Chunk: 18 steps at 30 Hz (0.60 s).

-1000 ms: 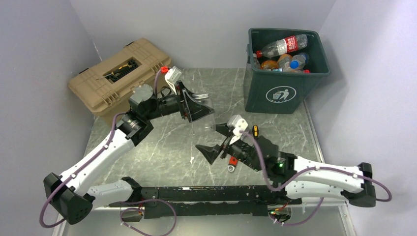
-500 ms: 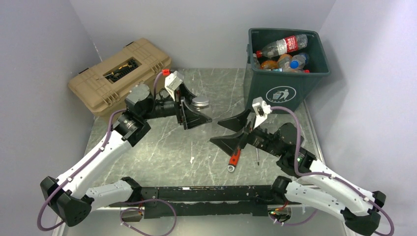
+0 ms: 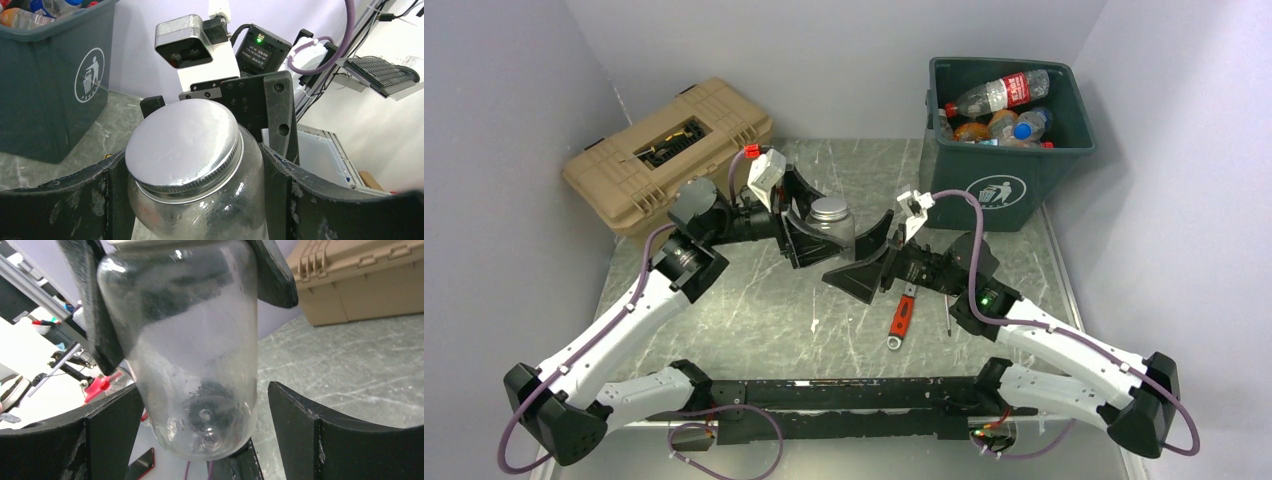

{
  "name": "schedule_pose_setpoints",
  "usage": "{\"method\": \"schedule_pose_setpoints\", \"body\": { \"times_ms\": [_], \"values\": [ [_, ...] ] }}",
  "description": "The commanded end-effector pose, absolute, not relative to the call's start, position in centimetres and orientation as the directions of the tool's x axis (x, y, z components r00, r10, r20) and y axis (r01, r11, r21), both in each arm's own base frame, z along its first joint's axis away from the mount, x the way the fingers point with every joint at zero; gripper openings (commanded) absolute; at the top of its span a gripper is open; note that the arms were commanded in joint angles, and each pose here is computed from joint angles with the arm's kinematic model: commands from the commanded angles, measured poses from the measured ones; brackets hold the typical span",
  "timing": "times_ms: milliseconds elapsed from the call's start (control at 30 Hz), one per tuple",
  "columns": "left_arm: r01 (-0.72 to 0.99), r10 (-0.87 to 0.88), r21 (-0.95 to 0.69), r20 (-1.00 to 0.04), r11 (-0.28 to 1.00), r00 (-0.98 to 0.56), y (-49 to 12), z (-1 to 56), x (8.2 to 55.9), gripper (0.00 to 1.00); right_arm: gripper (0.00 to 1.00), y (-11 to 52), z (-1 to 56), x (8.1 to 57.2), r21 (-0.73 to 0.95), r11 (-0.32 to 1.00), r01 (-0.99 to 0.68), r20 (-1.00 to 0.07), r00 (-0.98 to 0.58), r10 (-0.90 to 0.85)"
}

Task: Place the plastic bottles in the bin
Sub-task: Pick up the plastic bottle from the corner of the board.

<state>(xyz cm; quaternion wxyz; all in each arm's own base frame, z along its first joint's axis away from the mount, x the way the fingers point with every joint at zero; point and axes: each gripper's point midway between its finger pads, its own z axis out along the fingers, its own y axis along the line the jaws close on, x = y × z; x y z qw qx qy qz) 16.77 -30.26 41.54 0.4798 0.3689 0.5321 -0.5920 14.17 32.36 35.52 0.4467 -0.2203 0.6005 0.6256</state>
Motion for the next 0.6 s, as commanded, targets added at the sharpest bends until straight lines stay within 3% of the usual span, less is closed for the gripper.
{"method": "schedule_pose_setpoints", "body": {
  "times_ms": [0, 67, 200, 233, 300, 367, 567],
  "values": [
    [0.975, -0.211, -0.223, -0.952, -0.024, -0.222, -30.0, 42.8, 15.6, 0.03, 0.93, 31.9, 39.5, 14.0, 0.498, 0.031, -0.866, -0.789, -0.438, 0.431],
    [0.973, -0.21, -0.23, -0.95, -0.028, -0.23, -30.1, 42.6, 15.6, 0.03, 0.85, 32.1, 39.6, 14.1, 0.496, 0.016, -0.868, -0.781, -0.438, 0.445],
    [0.97, -0.21, -0.24, -0.948, -0.026, -0.24, -30.1, 42.2, 15.7, 0.05, 0.49, 32.5, 39.8, 14.0, 0.481, -0.007, -0.877, -0.782, -0.433, 0.448],
    [0.97, -0.209, -0.242, -0.948, -0.018, -0.24, -30.1, 42.2, 15.7, 0.15, 0.44, 32.5, 39.9, 14.0, 0.477, -0.003, -0.879, -0.786, -0.428, 0.447],
    [0.968, -0.206, -0.249, -0.948, 0.015, -0.241, -29.8, 42.2, 15.9, 0.48, 0.37, 32.2, 39.9, 14.0, 0.465, 0.021, -0.885, -0.799, -0.41, 0.439],
    [0.954, -0.235, -0.284, -0.938, 0.095, -0.256, -29.2, 42.8, 16.7, 0.96, 0.34, 31.5, 40.2, 14.1, 0.439, 0.064, -0.896, -0.82, -0.371, 0.436],
    [0.868, -0.442, -0.297, -0.891, 0.397, -0.103, -24.0, 47.7, 18.9, 0.99, 0.34, 27.8, 42.3, 16.7, 0.359, 0.357, -0.862, -0.889, -0.199, 0.413]
  ]
}}
